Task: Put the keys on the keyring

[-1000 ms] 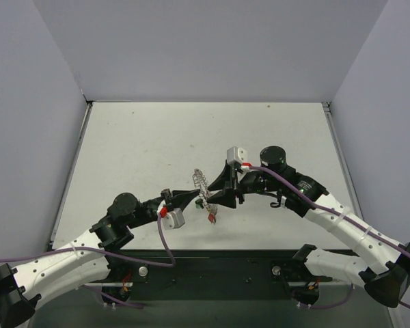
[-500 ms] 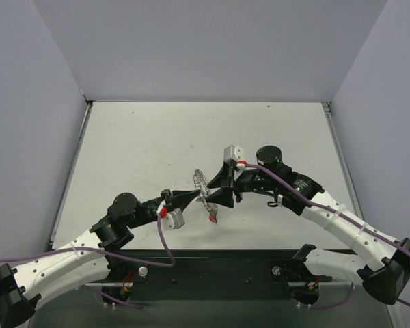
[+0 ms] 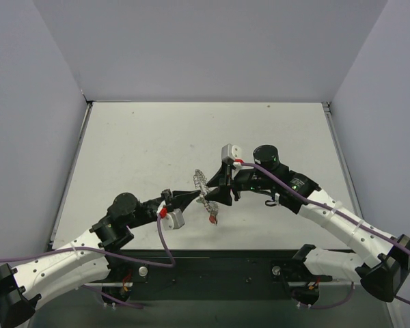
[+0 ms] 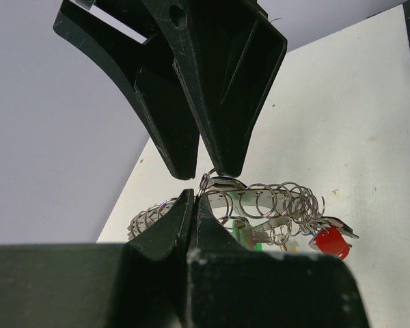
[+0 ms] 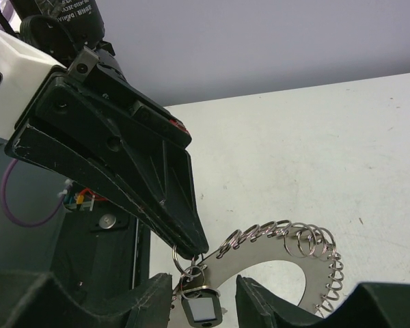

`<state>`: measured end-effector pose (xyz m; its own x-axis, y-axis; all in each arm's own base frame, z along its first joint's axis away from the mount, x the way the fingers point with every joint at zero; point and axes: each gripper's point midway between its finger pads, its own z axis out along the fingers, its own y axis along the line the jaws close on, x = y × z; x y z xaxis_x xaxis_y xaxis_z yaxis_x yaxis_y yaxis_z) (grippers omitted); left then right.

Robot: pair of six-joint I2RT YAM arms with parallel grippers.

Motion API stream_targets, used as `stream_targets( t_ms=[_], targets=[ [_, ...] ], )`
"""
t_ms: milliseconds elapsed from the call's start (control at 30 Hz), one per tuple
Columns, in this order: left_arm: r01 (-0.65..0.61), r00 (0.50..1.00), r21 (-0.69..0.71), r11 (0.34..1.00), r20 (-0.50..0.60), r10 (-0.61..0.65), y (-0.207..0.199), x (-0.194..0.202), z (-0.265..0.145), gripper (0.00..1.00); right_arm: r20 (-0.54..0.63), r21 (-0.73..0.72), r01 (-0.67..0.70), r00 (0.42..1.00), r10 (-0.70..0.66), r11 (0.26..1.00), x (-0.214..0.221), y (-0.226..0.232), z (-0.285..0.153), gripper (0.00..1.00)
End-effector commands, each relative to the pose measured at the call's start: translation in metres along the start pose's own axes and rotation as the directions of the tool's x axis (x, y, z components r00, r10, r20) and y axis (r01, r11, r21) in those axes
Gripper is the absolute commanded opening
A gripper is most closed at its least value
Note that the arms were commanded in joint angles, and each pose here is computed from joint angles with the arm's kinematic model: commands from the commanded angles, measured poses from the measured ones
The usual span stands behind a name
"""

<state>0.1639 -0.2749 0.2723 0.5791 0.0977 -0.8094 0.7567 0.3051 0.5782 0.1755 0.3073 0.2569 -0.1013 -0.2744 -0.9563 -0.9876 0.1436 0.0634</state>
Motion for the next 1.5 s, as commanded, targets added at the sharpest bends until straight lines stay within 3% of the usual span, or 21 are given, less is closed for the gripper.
stream_targets(
  t_ms=[0, 567, 833, 1233, 1467],
  targets=[
    [-0.043, 0.991, -0.069, 0.997, 0.121, 0.052, 0.023, -0.038, 0.001, 0.00, 0.040, -0.006, 0.045, 0.998, -0.045, 0.999, -0.008, -0.003, 0.003, 0.41],
    [-0.044, 0.991, -0.067, 0.997, 0.124, 0.052, 0.023, -0.039, 0.003, 0.00, 0.025, -0.015, 0.036, 0.999, -0.036, 0.999, -0.001, -0.001, 0.005, 0.36],
    [-0.045, 0.991, -0.065, 0.997, 0.124, 0.053, 0.023, -0.038, 0.004, 0.00, 0.029, -0.020, 0.035, 0.999, -0.035, 0.999, -0.003, -0.001, 0.005, 0.00],
    [-0.042, 0.994, -0.063, 0.997, 0.102, 0.049, 0.021, -0.032, 0.004, 0.00, 0.021, -0.014, 0.032, 0.999, -0.031, 0.999, -0.004, -0.002, 0.004, 0.00],
    [-0.034, 0.999, -0.093, 0.995, 0.020, 0.036, 0.025, -0.016, -0.002, 0.00, 0.020, 0.162, -0.032, 0.999, 0.029, 0.986, 0.008, -0.033, -0.003, 0.00]
  ],
)
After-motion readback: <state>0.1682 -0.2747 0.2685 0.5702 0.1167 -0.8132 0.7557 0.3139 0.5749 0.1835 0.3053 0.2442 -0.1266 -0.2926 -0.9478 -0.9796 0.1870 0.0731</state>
